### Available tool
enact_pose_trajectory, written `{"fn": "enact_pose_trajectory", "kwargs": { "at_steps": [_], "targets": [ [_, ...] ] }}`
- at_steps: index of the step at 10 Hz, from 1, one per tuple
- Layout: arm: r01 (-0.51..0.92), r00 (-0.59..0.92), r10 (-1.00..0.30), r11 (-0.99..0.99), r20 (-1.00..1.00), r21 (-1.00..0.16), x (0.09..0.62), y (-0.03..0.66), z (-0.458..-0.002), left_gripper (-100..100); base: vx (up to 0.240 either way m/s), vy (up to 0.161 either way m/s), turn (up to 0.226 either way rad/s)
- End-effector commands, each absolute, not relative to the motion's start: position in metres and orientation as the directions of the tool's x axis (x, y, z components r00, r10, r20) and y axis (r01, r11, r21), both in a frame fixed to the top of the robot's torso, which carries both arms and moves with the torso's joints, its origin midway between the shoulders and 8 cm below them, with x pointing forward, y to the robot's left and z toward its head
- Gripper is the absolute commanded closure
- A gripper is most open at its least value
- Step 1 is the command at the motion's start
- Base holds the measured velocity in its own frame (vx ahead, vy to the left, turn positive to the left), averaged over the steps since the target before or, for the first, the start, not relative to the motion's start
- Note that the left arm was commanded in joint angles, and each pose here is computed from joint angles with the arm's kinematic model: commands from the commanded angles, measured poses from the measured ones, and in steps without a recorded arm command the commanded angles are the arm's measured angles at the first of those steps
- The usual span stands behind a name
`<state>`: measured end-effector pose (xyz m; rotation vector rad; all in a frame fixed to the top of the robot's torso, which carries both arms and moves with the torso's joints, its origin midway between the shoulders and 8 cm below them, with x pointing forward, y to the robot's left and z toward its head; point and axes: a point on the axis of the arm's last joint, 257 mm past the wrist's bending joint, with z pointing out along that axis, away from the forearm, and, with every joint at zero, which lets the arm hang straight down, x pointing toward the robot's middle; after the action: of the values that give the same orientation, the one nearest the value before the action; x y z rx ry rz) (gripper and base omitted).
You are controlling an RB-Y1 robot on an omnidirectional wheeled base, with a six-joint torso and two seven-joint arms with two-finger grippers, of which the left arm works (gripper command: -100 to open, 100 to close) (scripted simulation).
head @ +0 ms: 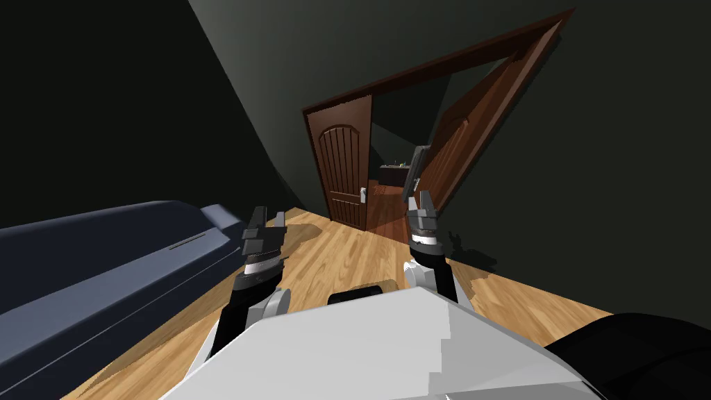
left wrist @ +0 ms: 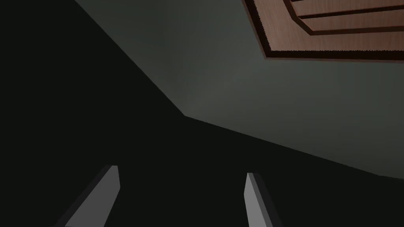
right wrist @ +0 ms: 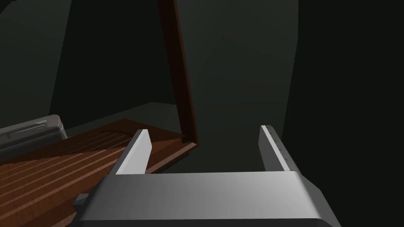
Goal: Push the door open
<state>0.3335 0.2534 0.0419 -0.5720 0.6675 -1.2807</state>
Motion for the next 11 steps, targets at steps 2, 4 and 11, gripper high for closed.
{"fn": "enact_pose_trajectory", "kwargs": {
  "at_steps": [2,4,11],
  "targets": [
    [0.651,0.13,-0.983,0.183,-0.129,-0.736,0.344,0.25,0.029,-100,0.092,-0.029,-0.058],
    [0.629,0.106,-0.986,0.164,-0.125,-0.76,0.357,0.246,0.013,-100,0.148,-0.028,-0.058],
    [0.556,0.041,-0.993,0.115,-0.111,-0.823,0.392,0.233,-0.032,-100,0.115,-0.017,-0.059]
  ]
}}
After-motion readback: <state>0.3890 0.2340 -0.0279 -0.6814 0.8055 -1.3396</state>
